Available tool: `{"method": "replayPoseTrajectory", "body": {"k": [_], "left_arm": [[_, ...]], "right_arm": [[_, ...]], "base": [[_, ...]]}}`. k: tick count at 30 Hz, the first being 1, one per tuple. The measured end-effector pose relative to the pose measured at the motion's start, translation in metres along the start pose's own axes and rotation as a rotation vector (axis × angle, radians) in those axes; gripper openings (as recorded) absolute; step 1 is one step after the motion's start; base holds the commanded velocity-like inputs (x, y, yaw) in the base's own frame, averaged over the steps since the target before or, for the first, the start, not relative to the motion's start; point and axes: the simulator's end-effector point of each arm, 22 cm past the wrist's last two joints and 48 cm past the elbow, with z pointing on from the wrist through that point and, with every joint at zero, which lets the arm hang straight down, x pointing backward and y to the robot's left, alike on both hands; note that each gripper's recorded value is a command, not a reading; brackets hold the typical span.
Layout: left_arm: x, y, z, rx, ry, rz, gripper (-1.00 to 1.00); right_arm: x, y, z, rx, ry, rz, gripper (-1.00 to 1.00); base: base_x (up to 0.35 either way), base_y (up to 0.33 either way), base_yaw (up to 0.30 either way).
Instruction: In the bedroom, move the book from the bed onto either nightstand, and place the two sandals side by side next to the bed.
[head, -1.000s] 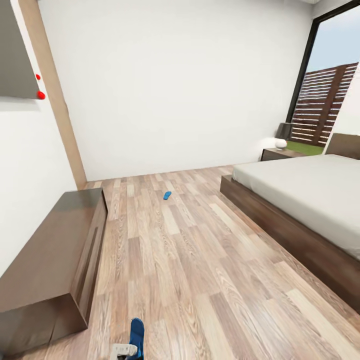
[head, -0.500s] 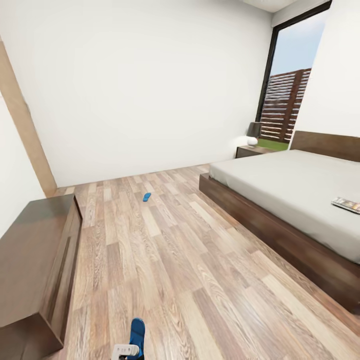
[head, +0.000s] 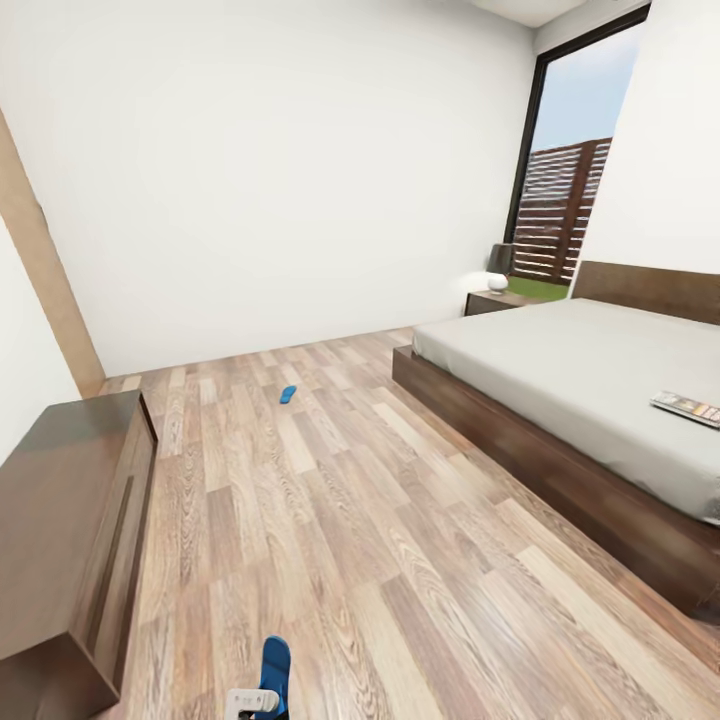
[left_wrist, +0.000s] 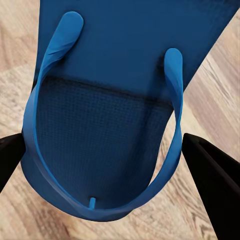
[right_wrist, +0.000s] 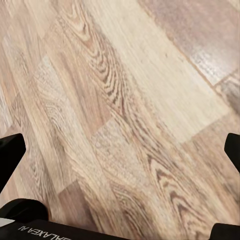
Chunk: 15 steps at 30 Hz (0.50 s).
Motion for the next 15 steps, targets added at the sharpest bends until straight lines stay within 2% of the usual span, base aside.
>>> {"method": "replayPoseTrajectory", "body": {"k": [10,15], "left_arm": [[0.0,-0.0001,0.0001,0.0,0.0,-0.001,-1.0],[0.0,0.0003,-0.0001,-0.001,0.0,0.0,-1.0]], "right_arm": [[0.0,-0.0001,-0.0001,0.0,0.0,0.0,1.0],[0.0,0.0,0.0,0.0,0.0,0.0,1.0]], "base": [[0.0,0.0,-0.269],[0.0,0.0,-0.112]]}}
